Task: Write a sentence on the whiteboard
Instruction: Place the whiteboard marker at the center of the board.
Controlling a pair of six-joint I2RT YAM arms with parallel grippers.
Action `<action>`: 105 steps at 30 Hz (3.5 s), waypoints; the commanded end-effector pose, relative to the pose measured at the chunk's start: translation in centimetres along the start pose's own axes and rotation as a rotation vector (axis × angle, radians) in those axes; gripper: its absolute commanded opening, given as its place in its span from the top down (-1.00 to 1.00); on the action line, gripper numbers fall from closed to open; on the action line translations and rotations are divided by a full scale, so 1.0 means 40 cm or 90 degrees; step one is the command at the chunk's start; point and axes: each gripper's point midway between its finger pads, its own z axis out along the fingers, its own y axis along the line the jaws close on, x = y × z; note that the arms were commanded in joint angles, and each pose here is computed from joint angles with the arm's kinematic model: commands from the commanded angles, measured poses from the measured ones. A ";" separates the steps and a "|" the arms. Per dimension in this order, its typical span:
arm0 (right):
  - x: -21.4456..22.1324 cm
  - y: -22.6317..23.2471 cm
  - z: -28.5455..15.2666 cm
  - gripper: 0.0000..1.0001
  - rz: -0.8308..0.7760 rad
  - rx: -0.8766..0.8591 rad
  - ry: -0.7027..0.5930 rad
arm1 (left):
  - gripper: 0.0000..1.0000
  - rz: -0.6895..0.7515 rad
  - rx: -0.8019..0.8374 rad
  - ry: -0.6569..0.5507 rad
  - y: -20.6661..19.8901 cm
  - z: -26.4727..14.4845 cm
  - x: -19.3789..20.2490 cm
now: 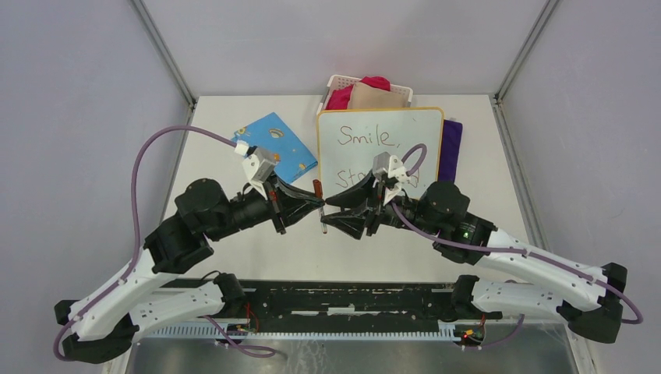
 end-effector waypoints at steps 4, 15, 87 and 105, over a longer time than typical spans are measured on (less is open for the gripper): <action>-0.016 0.017 0.030 0.09 0.024 -0.033 -0.005 | 0.96 0.014 0.020 -0.057 -0.017 -0.008 -0.047; 0.013 0.000 0.047 0.62 0.047 -0.020 0.003 | 0.96 0.005 0.027 -0.059 -0.022 -0.016 -0.040; 0.733 -0.388 -0.293 1.00 -0.295 0.290 0.854 | -0.99 0.132 -0.547 -0.094 0.415 -0.144 0.105; 0.789 -0.383 -0.308 0.88 -0.281 0.274 0.880 | -0.99 0.138 -0.531 -0.057 0.414 -0.112 0.128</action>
